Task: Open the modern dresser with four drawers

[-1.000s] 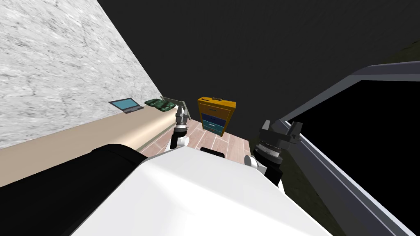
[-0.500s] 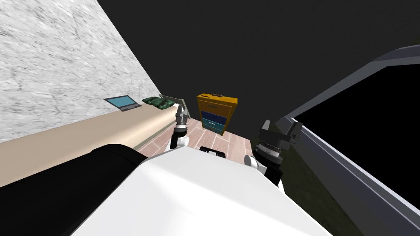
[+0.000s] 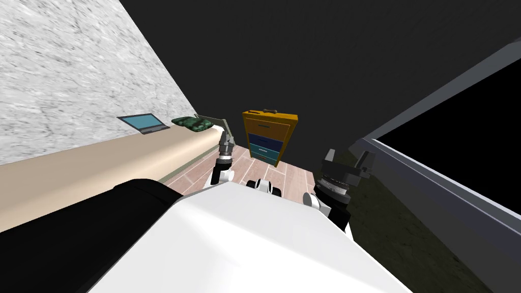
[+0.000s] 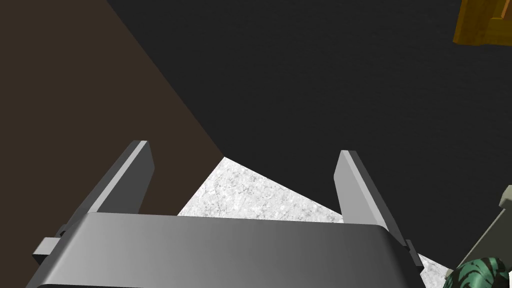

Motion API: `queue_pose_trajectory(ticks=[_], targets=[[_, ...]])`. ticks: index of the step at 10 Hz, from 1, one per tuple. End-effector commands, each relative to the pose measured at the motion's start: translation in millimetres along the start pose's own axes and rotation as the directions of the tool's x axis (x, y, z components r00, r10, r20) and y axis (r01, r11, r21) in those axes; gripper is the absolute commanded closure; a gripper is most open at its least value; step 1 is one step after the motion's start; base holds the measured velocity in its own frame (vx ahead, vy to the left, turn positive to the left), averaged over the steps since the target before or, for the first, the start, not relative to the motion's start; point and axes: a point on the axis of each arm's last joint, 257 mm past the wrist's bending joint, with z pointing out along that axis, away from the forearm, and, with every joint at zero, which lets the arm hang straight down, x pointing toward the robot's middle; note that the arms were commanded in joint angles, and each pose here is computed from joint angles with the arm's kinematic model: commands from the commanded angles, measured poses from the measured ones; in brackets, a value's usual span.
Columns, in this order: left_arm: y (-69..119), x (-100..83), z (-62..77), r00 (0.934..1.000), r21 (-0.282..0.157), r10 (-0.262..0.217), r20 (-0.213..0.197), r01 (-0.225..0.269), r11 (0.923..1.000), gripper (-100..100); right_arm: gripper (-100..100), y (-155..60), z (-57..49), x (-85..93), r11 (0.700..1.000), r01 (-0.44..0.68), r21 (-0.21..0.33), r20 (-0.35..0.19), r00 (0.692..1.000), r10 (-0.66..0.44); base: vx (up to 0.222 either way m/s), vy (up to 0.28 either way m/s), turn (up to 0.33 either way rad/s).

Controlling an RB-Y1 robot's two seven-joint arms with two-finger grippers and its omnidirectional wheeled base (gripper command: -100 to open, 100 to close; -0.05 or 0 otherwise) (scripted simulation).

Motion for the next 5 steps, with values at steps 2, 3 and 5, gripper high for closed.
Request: queue_pose_trajectory(ticks=[2,3,5], targets=[[22.7,10.0,-8.6,0.9975,-0.024,0.03,-0.064,-0.032,0.9992,-100,0,0,0.0,0.0,1.0,0.0,0.0,0.0,1.0,0.0,0.084,-0.012,-0.036],[31.4,12.5,-12.3,0.9964,-0.035,0.036,-0.077,-0.039,0.9986,-100,0,0,0.0,0.0,1.0,0.0,0.0,0.0,1.0,0.0,0.107,-0.007,-0.044],[50.0,17.1,-21.0,0.994,-0.059,0.047,-0.099,-0.053,0.9969,-100,0,0,0.0,0.0,1.0,0.0,0.0,0.0,1.0,0.0,0.109,-0.028,-0.051]])
